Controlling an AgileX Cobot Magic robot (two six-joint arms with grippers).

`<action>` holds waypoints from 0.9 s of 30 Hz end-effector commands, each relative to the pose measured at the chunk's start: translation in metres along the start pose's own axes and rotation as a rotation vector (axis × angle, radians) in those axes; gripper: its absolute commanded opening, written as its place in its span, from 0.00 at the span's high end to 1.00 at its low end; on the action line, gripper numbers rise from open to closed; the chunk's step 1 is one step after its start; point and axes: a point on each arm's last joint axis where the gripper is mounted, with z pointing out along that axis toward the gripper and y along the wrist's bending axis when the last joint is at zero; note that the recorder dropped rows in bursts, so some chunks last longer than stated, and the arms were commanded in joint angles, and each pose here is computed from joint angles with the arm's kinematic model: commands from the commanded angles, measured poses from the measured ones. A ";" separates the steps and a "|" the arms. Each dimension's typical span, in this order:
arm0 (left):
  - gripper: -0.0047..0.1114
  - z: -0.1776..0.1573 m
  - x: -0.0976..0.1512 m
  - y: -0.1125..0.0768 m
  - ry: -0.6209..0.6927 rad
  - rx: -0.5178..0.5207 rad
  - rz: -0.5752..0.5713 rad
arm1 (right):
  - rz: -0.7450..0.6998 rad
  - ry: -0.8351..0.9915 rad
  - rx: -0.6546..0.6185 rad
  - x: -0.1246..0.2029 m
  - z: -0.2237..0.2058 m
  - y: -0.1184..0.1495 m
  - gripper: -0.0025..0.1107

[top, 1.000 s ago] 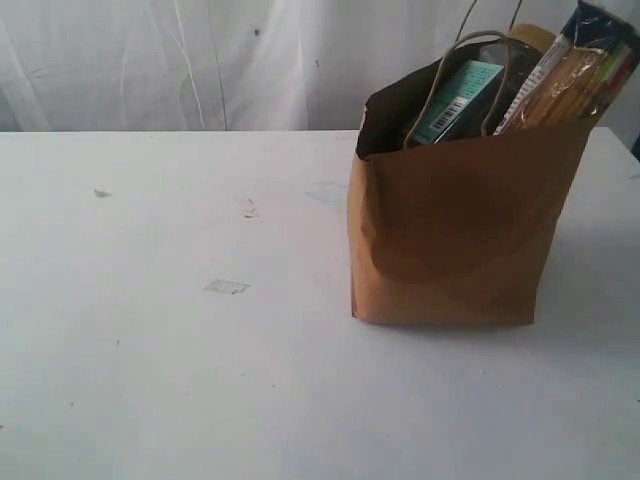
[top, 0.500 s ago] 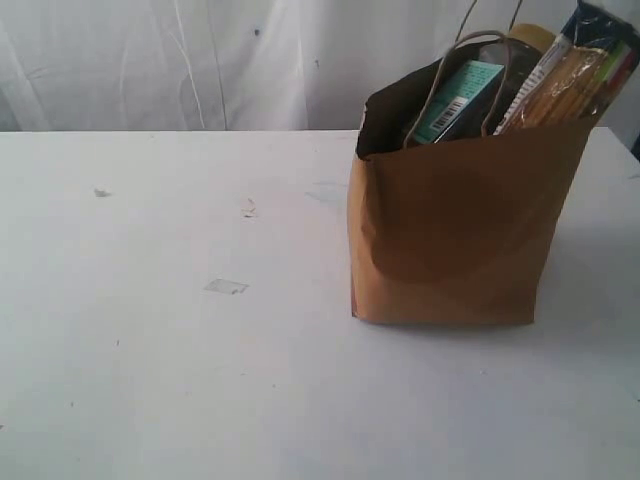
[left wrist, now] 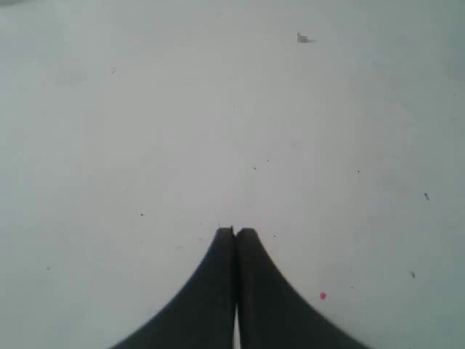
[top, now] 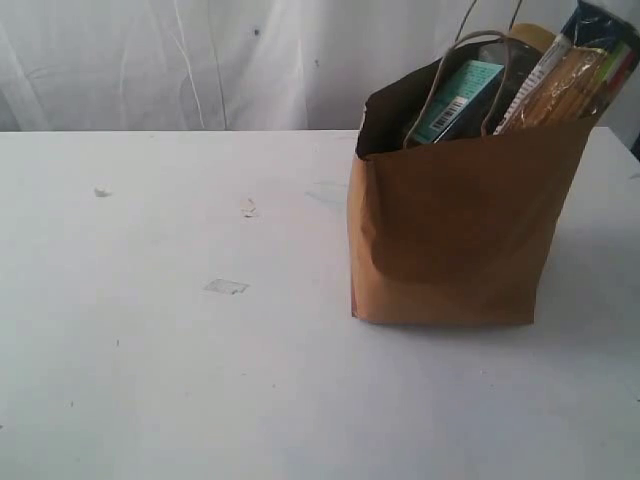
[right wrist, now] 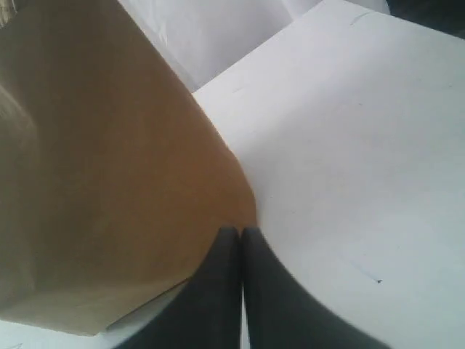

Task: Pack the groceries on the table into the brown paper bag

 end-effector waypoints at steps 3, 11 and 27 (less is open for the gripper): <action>0.96 0.000 0.001 0.000 0.000 0.005 0.002 | 0.265 0.025 -0.045 0.006 -0.006 0.001 0.98; 0.96 0.000 0.001 0.000 0.000 0.005 0.002 | 0.140 -0.048 -0.097 0.001 -0.007 0.010 0.98; 0.96 0.000 0.001 0.000 0.000 0.005 0.002 | -0.608 -0.049 0.102 0.001 -0.007 -0.004 0.98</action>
